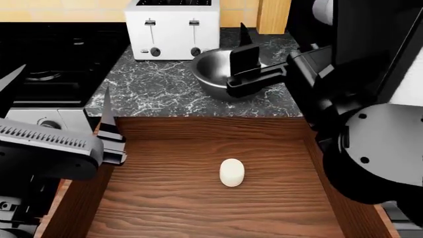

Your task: Place the bar in the bowl and close the drawer.

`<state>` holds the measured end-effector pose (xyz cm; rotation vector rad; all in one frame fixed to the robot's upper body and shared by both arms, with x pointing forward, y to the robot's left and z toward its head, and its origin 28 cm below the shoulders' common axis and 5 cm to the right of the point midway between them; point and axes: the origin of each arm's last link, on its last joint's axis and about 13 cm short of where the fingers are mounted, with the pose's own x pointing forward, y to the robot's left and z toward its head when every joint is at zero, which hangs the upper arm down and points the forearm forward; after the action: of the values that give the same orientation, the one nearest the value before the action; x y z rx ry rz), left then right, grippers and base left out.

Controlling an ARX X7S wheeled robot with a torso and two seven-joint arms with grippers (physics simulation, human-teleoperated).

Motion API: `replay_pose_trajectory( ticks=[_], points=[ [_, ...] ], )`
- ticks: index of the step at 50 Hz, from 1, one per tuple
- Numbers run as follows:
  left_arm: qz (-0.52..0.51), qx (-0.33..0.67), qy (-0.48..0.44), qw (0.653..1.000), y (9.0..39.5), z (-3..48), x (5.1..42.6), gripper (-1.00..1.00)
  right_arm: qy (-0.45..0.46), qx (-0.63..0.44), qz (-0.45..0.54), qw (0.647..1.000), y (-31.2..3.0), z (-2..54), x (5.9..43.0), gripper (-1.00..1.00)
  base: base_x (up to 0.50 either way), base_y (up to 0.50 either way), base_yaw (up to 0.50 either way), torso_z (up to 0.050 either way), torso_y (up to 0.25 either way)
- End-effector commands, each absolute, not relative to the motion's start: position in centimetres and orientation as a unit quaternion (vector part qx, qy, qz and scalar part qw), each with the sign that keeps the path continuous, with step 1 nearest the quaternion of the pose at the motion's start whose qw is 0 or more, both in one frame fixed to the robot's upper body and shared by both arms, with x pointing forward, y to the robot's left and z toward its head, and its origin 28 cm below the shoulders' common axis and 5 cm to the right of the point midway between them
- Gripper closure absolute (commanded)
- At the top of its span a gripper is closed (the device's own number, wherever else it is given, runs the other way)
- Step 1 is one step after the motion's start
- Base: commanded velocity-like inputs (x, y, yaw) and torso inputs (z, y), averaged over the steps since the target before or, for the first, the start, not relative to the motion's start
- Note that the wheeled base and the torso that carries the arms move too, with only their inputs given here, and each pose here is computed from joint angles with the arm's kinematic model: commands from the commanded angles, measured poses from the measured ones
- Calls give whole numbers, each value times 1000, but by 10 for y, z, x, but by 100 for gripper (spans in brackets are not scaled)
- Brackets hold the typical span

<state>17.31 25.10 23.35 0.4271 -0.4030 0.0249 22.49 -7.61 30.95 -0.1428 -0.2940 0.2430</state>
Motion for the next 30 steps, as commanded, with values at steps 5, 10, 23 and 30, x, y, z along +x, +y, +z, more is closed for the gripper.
replay_pose_trajectory(
  ticks=[5, 10, 23, 30],
  points=[
    [16, 209, -198, 958, 253, 232, 172, -100, -162, -50, 104, 980, -86, 302, 198, -100, 0, 0, 0, 0, 0],
    [16, 209, -198, 958, 253, 231, 172, -100, -163, -51, 100, 980, -87, 300, 196, -100, 0, 0, 0, 0, 0],
    [16, 208, -198, 958, 253, 231, 173, -100, -159, -54, 85, 982, -91, 298, 190, -100, 0, 0, 0, 0, 0],
    [16, 209, -200, 957, 253, 232, 173, -100, -158, -54, 65, 984, -95, 297, 187, -100, -153, 44, 0, 0, 0]
  ],
)
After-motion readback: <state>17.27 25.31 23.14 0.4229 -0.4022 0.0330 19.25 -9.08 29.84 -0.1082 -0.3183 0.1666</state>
